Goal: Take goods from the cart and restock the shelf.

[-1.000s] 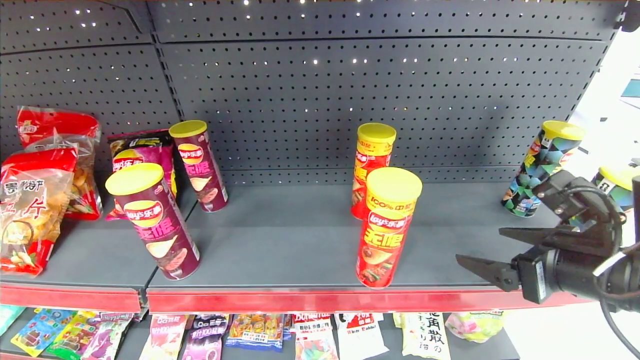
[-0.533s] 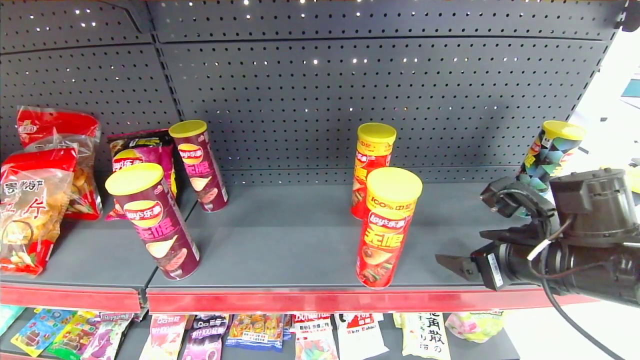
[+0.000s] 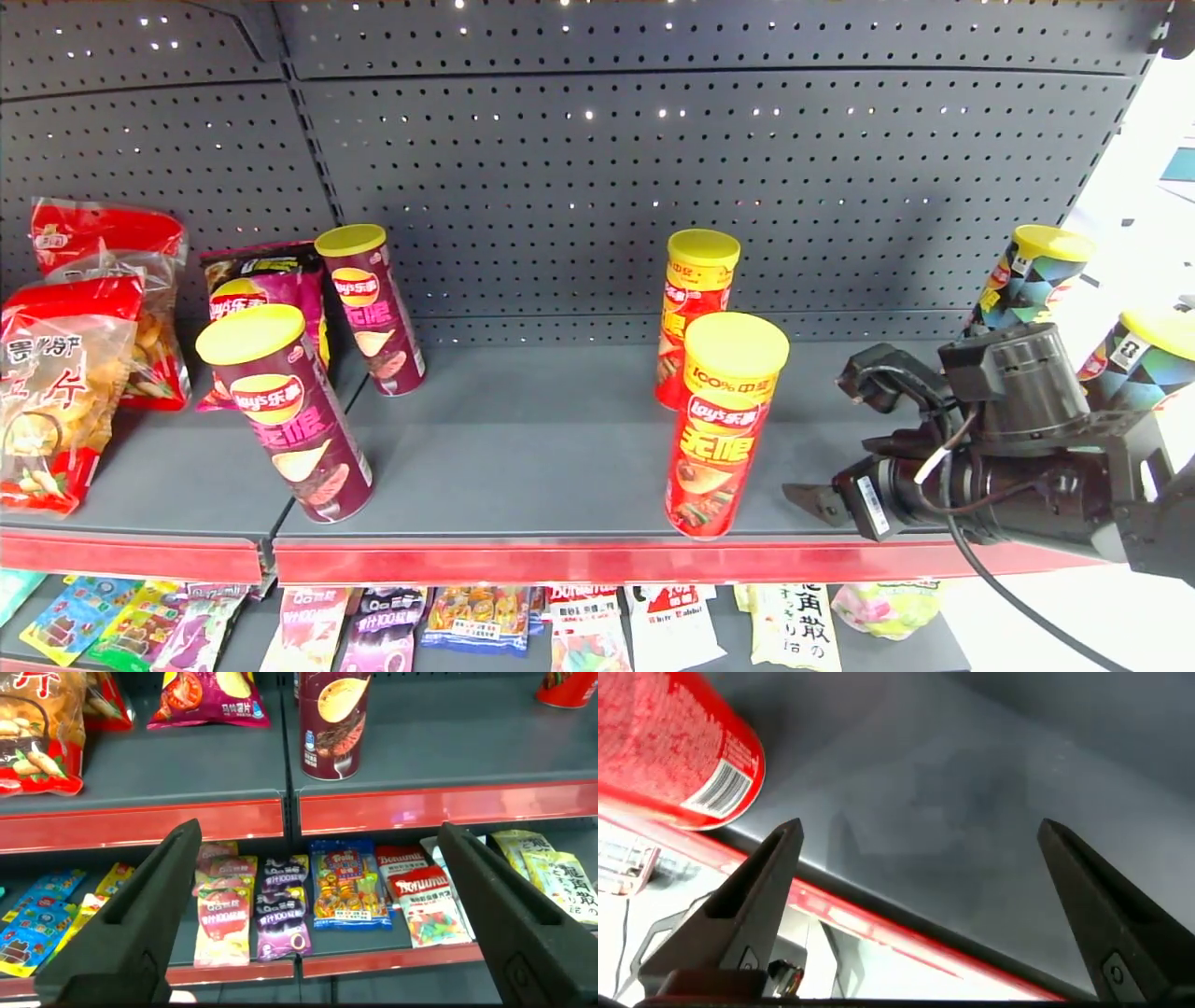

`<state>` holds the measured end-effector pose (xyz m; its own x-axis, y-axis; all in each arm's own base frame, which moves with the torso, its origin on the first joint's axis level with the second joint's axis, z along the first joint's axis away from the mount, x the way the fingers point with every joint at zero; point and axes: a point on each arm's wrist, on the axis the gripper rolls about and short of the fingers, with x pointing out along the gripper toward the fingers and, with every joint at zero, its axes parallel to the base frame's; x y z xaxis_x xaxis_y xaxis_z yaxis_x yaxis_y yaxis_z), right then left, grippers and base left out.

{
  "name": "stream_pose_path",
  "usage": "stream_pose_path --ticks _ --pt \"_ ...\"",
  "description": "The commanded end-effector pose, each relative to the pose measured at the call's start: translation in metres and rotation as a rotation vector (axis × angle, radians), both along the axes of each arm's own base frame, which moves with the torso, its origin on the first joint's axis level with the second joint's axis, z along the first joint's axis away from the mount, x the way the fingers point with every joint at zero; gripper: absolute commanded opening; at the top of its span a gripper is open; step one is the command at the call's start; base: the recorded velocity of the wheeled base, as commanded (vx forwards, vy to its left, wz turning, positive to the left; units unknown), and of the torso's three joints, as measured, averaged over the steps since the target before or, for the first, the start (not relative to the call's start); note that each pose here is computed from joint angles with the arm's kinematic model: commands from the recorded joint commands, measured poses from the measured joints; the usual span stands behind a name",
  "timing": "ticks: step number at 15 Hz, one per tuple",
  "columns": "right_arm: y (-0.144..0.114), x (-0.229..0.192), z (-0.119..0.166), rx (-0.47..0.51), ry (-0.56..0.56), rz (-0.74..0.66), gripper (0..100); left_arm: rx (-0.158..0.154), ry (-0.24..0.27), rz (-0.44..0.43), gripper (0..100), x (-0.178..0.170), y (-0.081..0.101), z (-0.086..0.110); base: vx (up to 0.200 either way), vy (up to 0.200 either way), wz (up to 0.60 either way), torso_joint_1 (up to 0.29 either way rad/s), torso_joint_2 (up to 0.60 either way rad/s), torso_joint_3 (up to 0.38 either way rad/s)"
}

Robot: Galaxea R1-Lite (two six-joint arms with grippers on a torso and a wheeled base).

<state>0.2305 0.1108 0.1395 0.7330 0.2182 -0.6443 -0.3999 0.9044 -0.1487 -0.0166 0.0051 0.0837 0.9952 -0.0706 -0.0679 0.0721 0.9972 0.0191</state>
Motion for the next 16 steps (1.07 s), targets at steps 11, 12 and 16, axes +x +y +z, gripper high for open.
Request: stream_pose_path --ticks 11,12,16 --pt "0.016 0.01 -0.014 -0.02 0.044 0.033 100 0.0 0.001 0.001 100 0.0 0.0 0.0 0.0 0.0 0.0 0.0 0.0 0.0" --pt "0.016 0.011 -0.015 -0.021 0.047 0.033 100 0.0 0.002 0.001 100 0.0 0.0 0.0 0.0 0.0 0.0 0.0 0.0 0.0" --pt "0.021 0.013 -0.016 -0.02 0.048 0.045 100 0.0 0.001 0.001 100 0.0 0.0 0.0 0.0 0.0 0.0 0.0 0.0 0.0"
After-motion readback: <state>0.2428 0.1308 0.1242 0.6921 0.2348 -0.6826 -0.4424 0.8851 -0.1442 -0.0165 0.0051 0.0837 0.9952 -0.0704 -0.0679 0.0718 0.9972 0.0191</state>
